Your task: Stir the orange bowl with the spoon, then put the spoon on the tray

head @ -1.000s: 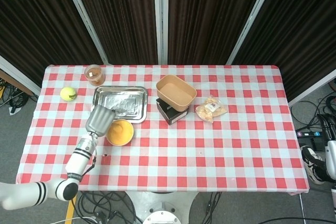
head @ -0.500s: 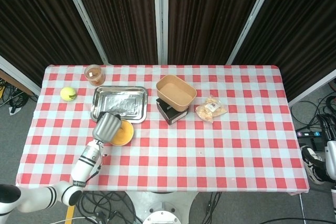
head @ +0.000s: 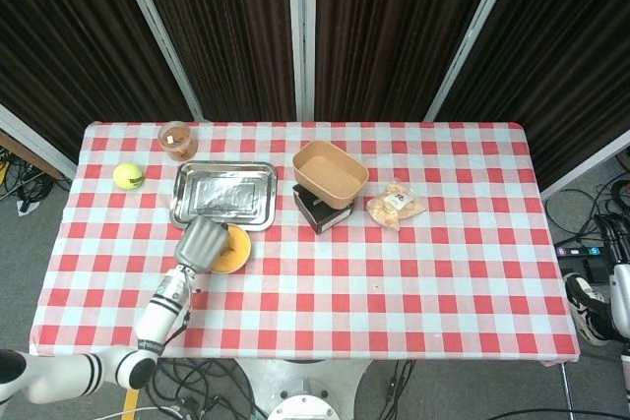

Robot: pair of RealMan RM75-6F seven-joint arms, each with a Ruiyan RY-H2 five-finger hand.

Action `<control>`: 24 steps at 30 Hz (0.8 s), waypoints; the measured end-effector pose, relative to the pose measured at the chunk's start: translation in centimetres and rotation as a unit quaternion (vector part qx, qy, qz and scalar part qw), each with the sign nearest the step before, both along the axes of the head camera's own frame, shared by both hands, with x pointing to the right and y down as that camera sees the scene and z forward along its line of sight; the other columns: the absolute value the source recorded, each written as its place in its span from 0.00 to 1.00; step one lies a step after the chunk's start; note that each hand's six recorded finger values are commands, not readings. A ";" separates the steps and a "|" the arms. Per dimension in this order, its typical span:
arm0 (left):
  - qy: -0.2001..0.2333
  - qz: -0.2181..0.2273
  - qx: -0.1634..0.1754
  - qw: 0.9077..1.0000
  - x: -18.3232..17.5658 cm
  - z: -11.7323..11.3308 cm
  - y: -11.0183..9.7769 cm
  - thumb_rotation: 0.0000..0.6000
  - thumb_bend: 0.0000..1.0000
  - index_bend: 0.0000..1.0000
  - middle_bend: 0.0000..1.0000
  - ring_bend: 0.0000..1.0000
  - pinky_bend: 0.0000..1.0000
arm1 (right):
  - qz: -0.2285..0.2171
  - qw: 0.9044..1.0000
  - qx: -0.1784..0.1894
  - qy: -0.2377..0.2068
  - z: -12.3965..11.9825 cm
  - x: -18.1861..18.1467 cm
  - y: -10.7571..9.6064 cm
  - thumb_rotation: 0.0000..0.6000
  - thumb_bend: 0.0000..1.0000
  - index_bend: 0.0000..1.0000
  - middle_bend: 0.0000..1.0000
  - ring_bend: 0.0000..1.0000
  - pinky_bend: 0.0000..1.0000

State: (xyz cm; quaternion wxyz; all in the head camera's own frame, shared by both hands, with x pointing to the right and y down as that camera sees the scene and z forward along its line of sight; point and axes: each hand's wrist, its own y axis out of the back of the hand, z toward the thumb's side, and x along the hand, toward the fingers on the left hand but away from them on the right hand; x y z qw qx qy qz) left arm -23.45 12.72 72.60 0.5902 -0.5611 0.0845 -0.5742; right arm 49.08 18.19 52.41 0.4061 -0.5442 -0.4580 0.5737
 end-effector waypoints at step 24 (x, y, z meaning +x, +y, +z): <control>0.079 -0.107 -0.075 0.988 -2.7 -2.7 -2.8 1.00 0.40 0.66 0.98 0.95 1.00 | 0.000 1.000 0.001 0.000 0.0 0.0 0.1 1.00 0.16 0.00 0.12 0.00 0.06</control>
